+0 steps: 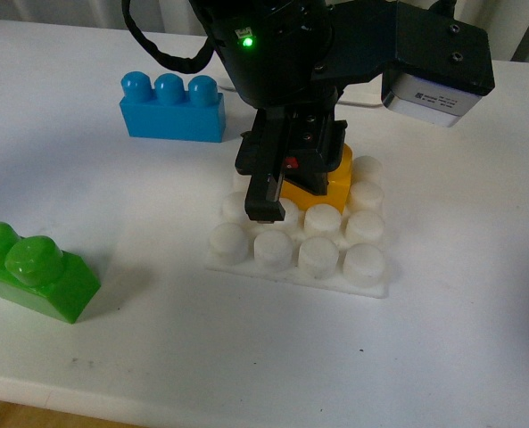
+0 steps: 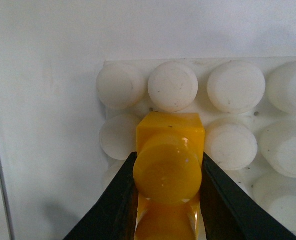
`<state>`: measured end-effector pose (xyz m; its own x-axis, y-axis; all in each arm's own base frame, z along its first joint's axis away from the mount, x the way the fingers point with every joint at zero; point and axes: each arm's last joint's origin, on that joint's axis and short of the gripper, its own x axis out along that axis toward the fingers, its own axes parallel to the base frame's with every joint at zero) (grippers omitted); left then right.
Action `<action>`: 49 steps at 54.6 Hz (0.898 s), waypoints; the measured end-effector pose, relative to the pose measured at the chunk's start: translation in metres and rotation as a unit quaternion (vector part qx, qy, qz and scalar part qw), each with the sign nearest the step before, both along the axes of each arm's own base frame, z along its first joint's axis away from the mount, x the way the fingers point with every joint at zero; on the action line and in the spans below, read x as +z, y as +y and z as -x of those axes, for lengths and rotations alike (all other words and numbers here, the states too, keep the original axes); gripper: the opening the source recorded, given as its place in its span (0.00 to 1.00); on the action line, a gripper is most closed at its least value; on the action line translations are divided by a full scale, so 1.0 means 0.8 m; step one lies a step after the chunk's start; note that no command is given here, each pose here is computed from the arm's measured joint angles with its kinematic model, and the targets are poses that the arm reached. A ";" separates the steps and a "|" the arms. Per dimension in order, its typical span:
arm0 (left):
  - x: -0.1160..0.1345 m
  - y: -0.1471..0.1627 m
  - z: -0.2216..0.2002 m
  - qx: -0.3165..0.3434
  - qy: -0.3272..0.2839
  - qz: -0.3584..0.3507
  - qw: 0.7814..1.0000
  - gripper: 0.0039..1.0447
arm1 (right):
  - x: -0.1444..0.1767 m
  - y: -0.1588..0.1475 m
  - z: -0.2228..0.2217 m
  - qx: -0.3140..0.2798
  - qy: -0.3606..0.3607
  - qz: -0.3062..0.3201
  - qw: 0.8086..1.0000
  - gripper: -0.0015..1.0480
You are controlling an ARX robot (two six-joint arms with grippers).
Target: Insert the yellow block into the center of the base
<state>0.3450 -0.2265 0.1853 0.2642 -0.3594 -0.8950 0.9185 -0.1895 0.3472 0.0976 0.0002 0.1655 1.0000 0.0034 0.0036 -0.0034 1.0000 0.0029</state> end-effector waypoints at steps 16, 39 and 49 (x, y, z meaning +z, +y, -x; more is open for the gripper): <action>0.000 0.002 -0.007 0.009 -0.024 -0.001 1.000 0.41 | 0.000 0.000 0.000 0.000 0.000 0.000 1.000 0.91; 0.030 0.038 0.013 0.037 -0.078 0.078 0.993 0.95 | 0.000 0.000 0.000 0.000 0.000 0.000 1.000 0.91; 0.055 0.058 0.036 0.077 -0.141 0.150 0.976 0.94 | 0.000 0.000 0.000 0.000 0.000 0.000 1.000 0.91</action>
<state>0.3163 -0.1800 0.2294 0.5557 -0.5309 -0.6398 0.7885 0.0926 0.6080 0.0976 0.0002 0.1655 1.0000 0.0031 0.0036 -0.0031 1.0000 0.0032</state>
